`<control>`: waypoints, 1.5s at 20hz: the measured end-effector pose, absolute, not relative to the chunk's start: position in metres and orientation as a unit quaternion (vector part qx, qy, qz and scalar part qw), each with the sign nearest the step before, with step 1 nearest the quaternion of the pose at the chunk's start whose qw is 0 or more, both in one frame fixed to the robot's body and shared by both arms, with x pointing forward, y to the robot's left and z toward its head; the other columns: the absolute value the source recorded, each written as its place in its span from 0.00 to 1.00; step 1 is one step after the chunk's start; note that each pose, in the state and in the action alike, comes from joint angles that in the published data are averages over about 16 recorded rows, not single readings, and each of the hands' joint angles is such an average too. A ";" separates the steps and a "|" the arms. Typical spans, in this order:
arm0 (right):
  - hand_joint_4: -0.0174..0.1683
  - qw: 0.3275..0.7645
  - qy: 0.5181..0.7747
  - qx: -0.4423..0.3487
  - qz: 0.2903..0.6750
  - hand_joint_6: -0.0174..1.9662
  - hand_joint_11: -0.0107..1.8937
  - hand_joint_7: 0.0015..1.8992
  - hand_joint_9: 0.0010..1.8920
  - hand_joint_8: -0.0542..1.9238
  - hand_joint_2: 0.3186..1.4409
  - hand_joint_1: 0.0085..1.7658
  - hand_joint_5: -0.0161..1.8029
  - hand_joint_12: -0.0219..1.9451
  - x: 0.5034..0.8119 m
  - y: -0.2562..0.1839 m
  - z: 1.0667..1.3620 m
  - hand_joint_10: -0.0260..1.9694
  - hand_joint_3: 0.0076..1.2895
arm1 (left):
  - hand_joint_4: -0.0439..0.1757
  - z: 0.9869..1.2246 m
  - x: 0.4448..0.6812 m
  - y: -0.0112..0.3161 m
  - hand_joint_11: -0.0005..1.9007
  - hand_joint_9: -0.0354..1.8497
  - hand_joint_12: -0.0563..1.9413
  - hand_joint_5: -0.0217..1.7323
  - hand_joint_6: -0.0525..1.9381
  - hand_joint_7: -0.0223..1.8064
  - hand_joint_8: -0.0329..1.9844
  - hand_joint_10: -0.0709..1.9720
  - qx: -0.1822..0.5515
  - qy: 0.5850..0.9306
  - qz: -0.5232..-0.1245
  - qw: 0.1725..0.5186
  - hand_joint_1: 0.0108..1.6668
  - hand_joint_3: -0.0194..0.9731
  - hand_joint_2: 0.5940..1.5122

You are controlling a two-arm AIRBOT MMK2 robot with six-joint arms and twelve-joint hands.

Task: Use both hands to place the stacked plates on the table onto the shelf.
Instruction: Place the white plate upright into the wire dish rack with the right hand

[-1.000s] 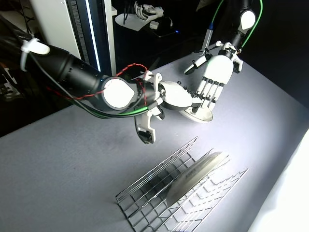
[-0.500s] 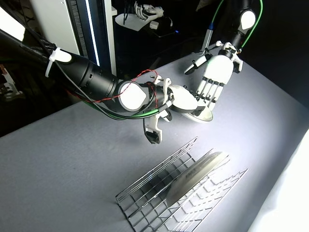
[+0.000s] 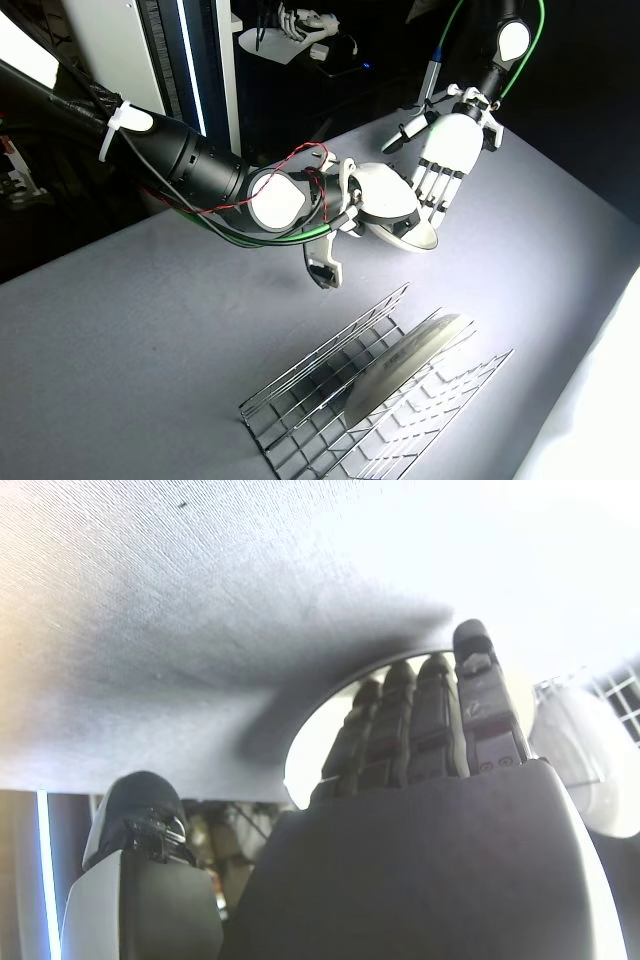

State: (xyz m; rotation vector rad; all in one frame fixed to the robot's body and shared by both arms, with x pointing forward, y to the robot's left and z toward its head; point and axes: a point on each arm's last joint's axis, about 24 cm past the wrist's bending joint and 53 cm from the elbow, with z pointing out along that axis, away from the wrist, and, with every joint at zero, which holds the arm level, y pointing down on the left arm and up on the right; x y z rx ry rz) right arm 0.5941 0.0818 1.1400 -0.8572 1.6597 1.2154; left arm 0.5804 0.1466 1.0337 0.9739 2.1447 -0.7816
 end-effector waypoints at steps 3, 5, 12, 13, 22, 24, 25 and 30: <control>0.07 0.443 0.667 -0.342 0.492 0.29 0.41 0.45 0.44 0.22 0.58 0.76 0.43 0.67 0.595 0.079 1.144 0.37 0.00 | 0.16 1.045 0.584 0.146 0.01 0.01 0.04 0.00 0.01 0.01 0.01 0.01 0.376 0.811 -0.299 0.334 0.00 0.04 0.46; 0.07 0.446 0.666 -0.337 0.494 0.33 0.45 0.46 0.45 0.26 0.57 0.76 0.44 0.66 0.597 0.077 1.149 0.43 0.00 | 0.17 1.056 0.587 0.146 0.01 0.01 0.03 0.00 0.01 0.01 0.01 0.01 0.378 0.806 -0.300 0.344 0.00 0.04 0.46; 0.09 0.459 0.668 -0.299 0.504 0.39 0.50 0.50 0.50 0.31 0.55 0.76 0.46 0.62 0.607 0.060 1.173 0.51 0.00 | 0.19 1.103 0.598 0.153 0.01 0.02 0.03 0.01 0.02 0.01 0.02 0.01 0.377 0.785 -0.306 0.384 0.00 0.04 0.46; 0.09 0.461 0.668 -0.291 0.507 0.40 0.50 0.50 0.50 0.31 0.55 0.76 0.47 0.61 0.609 0.057 1.178 0.51 0.00 | 0.19 1.110 0.600 0.156 0.01 0.03 0.03 0.01 0.03 0.02 0.02 0.01 0.375 0.783 -0.307 0.390 0.00 0.04 0.46; 0.09 0.472 0.663 -0.202 0.544 0.46 0.50 0.57 0.54 0.35 0.56 0.77 0.53 0.62 0.616 0.030 1.226 0.52 0.00 | 0.19 1.160 0.613 0.188 0.01 0.03 0.03 0.02 0.04 0.02 0.02 0.01 0.331 0.775 -0.323 0.431 0.00 0.04 0.46; 0.08 0.473 0.660 -0.178 0.556 0.47 0.50 0.58 0.54 0.35 0.56 0.77 0.54 0.63 0.617 0.024 1.238 0.52 0.00 | 0.19 1.167 0.615 0.195 0.01 0.03 0.03 0.02 0.04 0.02 0.02 0.01 0.321 0.775 -0.325 0.437 0.00 0.04 0.46; 0.08 0.473 0.658 -0.166 0.563 0.48 0.50 0.58 0.54 0.35 0.56 0.77 0.54 0.63 0.618 0.021 1.244 0.52 0.00 | 0.19 1.170 0.616 0.198 0.01 0.03 0.03 0.02 0.04 0.02 0.02 0.01 0.317 0.775 -0.326 0.439 0.00 0.04 0.46; 0.09 0.469 0.643 -0.093 0.598 0.49 0.49 0.59 0.53 0.36 0.56 0.77 0.55 0.64 0.624 0.005 1.276 0.53 0.00 | 0.19 1.180 0.619 0.210 0.01 0.03 0.03 0.02 0.04 0.02 0.02 0.01 0.301 0.774 -0.332 0.447 0.00 0.04 0.46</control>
